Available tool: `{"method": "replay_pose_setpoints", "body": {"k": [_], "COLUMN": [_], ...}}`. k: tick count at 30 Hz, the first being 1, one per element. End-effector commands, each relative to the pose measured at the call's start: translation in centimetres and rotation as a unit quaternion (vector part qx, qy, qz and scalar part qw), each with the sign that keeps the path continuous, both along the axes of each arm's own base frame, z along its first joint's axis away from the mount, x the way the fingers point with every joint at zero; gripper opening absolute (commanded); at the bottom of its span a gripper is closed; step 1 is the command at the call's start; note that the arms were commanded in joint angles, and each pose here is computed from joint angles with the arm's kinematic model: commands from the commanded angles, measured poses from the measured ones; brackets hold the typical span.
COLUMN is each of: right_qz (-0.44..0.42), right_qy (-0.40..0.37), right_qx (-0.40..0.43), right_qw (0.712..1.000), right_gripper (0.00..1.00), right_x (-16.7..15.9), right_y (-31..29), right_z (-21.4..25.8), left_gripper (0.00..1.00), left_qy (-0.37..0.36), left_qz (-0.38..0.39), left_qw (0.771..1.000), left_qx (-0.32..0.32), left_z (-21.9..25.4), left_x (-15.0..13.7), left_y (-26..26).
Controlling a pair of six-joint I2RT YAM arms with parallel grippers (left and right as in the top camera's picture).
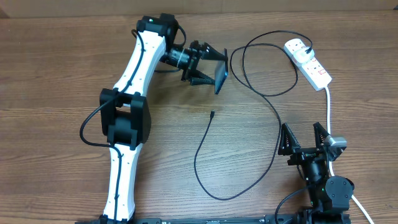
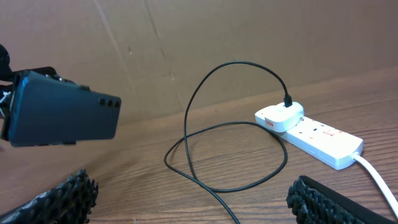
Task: Plug charger to phone and switch on socket
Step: 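Lift the phone with the left gripper and tilt it upright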
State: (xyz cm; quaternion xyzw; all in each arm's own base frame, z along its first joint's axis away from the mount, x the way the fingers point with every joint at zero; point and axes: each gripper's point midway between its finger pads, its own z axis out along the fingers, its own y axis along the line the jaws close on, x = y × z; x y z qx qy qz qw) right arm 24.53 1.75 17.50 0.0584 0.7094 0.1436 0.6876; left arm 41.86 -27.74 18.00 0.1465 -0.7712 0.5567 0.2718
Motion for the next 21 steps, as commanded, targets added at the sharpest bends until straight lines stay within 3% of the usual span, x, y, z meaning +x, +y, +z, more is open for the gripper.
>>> {"method": "replay_pose_setpoints", "body": {"k": [1, 21], "right_qz": [0.006, 0.006], "right_qy": [-0.003, -0.003], "right_qx": [-0.002, -0.002], "right_qw": [1.0, 1.0], "right_gripper": [1.0, 1.0], "right_x": [0.0, 0.0], "right_y": [0.2, 0.2], "right_z": [-0.2, -0.2], "left_gripper": [0.58, 0.54], "left_qy": [0.057, 0.086], "left_qz": [0.028, 0.092], "left_qw": [0.995, 0.986], "left_qx": [-0.079, -0.107], "left_z": [4.0, 5.1], "left_x": [1.0, 4.0], "left_y": [0.7, 6.0]}}
